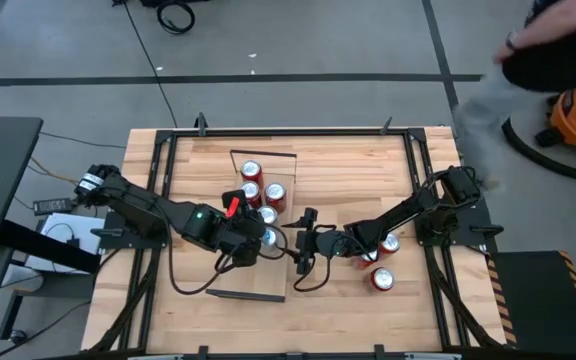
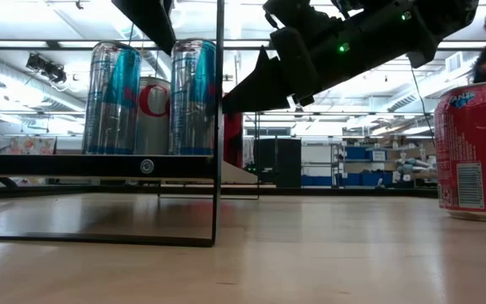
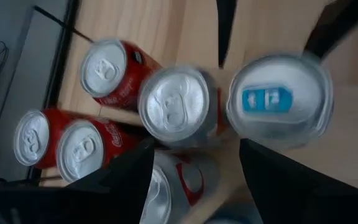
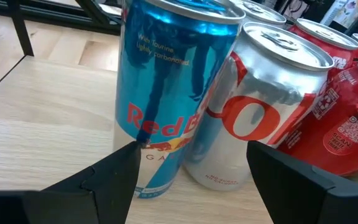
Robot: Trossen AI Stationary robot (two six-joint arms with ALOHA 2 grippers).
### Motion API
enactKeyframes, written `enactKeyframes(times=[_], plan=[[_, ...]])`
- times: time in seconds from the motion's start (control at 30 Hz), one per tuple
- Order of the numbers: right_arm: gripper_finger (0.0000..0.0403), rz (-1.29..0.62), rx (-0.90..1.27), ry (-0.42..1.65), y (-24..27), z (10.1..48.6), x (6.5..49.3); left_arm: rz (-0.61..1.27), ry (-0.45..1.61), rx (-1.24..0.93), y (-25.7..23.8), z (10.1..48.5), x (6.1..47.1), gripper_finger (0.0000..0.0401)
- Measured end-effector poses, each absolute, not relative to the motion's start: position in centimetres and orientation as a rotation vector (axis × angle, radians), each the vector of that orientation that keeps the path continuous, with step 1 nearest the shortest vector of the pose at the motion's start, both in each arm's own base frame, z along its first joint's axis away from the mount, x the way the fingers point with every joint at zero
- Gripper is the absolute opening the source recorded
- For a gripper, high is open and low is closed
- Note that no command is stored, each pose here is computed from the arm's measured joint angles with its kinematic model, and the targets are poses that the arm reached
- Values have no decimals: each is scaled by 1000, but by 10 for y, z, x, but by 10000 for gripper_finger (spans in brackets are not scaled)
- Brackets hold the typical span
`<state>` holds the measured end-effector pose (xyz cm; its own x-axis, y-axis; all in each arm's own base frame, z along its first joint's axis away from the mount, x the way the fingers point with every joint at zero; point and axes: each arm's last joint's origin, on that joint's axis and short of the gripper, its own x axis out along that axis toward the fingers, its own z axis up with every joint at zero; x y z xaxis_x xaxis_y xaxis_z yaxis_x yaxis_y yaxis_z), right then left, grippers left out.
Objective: Place canned beverage on shelf
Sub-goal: Put the blue soda can on the shelf aligned with the blue soda can
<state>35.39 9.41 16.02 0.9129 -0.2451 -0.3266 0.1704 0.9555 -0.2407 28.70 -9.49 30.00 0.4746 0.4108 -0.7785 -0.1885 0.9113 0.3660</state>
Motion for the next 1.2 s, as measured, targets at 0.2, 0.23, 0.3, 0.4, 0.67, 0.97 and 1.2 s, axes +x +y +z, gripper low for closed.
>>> enactKeyframes(times=[0.2,0.23,0.3,0.4,0.67,0.97,1.2], plan=[[304,-213,-229,368,94,160,354,351,998,238,-99,316,285,249],[304,-213,-232,372,94,160,354,346,998,240,-100,320,285,249],[304,-215,-235,377,94,159,353,334,980,237,-104,327,284,249],[304,-218,-239,382,94,159,353,322,972,240,-107,330,282,249],[304,-241,-241,386,93,158,353,305,984,261,-114,329,277,249],[304,-235,-208,374,88,159,355,311,984,259,-114,329,277,249],[304,-228,-194,371,89,159,355,319,979,264,-113,329,277,249]])
